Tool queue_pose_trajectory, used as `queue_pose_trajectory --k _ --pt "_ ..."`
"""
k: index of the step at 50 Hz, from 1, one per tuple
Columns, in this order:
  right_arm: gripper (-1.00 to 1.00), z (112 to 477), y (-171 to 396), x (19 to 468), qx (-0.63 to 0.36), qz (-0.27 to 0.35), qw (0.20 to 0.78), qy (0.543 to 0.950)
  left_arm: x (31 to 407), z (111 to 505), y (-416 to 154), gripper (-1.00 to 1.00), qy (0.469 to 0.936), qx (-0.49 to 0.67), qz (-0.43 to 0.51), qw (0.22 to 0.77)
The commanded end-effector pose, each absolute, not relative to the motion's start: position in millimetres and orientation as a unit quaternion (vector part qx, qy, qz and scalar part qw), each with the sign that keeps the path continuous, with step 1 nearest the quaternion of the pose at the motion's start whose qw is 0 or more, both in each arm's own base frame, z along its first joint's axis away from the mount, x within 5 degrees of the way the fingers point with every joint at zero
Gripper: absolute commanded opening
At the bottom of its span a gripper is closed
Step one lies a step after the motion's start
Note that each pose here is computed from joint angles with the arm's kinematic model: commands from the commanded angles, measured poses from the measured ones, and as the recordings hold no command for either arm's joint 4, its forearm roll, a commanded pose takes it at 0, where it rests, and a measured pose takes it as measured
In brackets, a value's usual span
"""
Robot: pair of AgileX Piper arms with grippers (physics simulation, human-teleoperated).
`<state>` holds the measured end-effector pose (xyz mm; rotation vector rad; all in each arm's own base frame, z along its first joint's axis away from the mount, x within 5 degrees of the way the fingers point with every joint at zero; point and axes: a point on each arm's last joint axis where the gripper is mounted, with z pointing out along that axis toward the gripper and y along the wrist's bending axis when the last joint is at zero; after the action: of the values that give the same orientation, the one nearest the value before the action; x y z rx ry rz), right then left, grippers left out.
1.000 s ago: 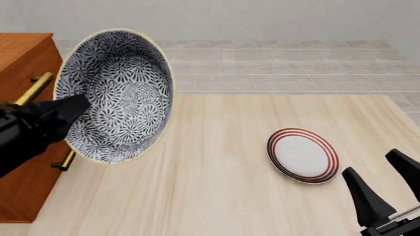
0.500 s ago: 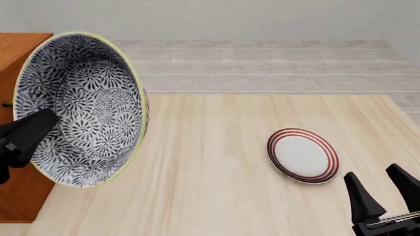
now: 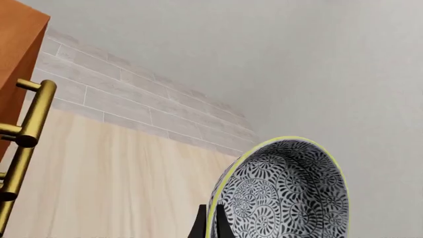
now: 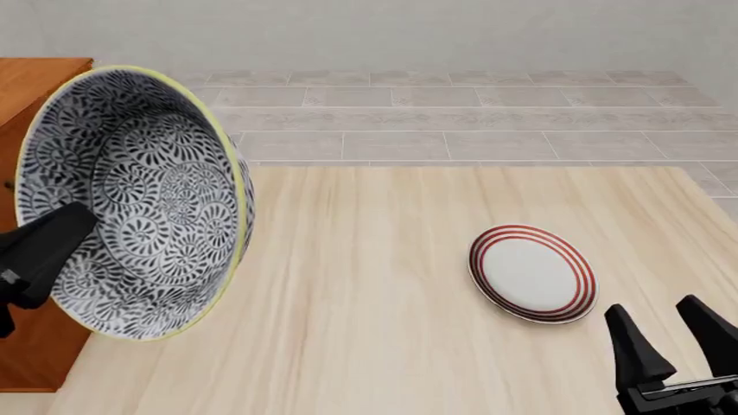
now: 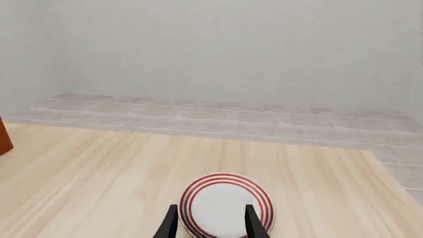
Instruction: Put the bowl on top of the cabinet.
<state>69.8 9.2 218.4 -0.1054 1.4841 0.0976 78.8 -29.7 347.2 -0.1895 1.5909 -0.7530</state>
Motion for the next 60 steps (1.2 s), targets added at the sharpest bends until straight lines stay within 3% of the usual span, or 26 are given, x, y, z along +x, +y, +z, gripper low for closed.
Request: queue_pose_trajectory --k 1,19,36,60 --pt "1.0 217.4 8.9 70.0 -0.044 0.046 0.734 0.676 79.7 344.4 -30.9 -1.0 0.694 -0.08 -0.333 0.633" --pt "1.0 217.8 9.1 71.4 -0.044 0.046 0.734 0.676 88.7 360.6 -32.5 -1.0 0.711 -0.076 -0.309 0.627" --pt "1.0 217.6 9.0 70.5 -0.044 0.046 0.734 0.676 93.1 423.2 -23.4 -1.0 0.721 -0.104 -0.26 0.634" --pt "1.0 217.8 9.2 71.3 -0.044 0.046 0.734 0.676 122.3 471.0 -7.8 -1.0 0.744 -0.153 -0.172 0.628"
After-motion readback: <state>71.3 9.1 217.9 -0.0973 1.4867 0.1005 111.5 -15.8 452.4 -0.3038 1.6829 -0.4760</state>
